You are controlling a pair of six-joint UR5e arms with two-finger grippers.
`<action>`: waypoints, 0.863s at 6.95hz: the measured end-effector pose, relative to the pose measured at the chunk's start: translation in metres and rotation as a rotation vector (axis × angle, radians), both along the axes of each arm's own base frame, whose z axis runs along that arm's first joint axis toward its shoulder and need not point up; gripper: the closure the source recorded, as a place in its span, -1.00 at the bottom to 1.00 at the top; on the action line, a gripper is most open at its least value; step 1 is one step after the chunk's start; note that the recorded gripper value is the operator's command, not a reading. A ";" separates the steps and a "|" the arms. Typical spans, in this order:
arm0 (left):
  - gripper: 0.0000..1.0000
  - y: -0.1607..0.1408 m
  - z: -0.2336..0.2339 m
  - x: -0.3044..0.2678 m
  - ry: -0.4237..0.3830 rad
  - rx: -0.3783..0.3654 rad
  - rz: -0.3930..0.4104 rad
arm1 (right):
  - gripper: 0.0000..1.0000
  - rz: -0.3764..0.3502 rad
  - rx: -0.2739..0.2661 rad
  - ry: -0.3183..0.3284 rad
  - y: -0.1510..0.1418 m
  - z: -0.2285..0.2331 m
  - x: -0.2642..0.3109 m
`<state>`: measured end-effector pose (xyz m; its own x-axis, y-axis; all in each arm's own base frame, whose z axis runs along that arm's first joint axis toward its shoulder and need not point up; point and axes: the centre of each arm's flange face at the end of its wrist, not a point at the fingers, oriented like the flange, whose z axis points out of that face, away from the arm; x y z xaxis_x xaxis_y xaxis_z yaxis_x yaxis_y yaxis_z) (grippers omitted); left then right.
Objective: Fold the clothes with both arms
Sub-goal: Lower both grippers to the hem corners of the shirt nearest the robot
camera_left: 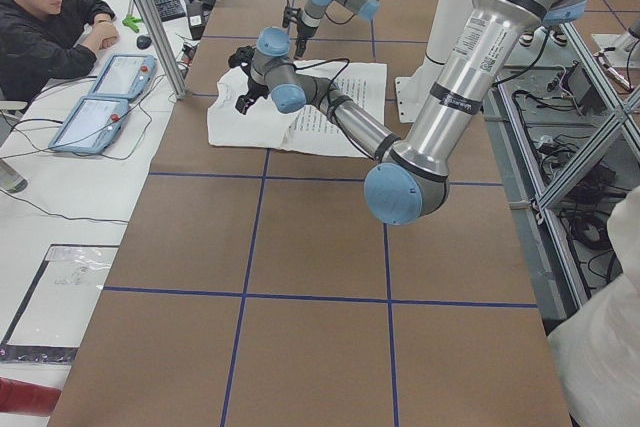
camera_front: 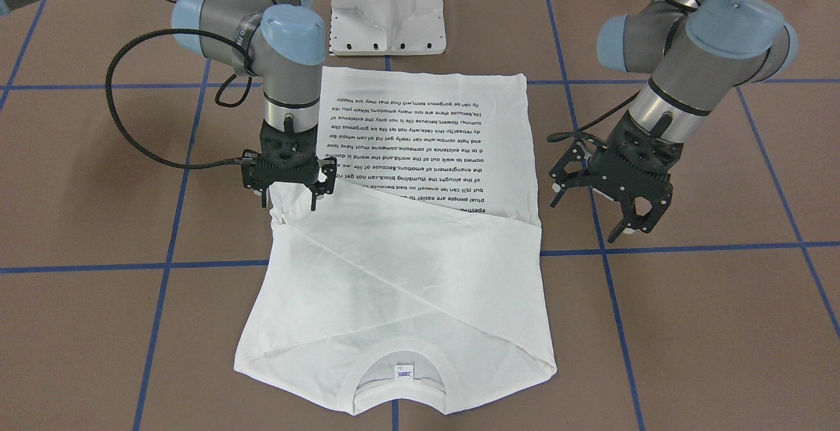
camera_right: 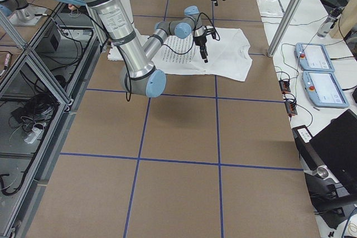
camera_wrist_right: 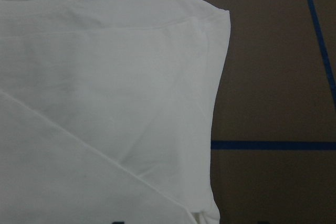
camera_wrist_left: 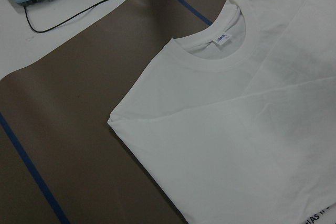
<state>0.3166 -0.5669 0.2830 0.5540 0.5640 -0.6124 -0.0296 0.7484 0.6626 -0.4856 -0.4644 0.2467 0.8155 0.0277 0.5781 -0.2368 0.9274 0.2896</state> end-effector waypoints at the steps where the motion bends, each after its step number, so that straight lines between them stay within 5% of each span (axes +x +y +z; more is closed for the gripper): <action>1: -1.00 0.021 0.004 0.011 0.041 -0.079 -0.033 | -1.00 -0.001 0.001 -0.049 0.026 0.000 0.027; 3: -1.00 0.100 0.020 0.028 0.097 -0.180 -0.092 | -1.00 0.052 -0.066 -0.142 0.092 0.009 0.054; 6: -1.00 0.216 0.044 0.053 0.117 -0.327 -0.134 | -1.00 0.113 -0.097 -0.195 0.194 0.024 0.056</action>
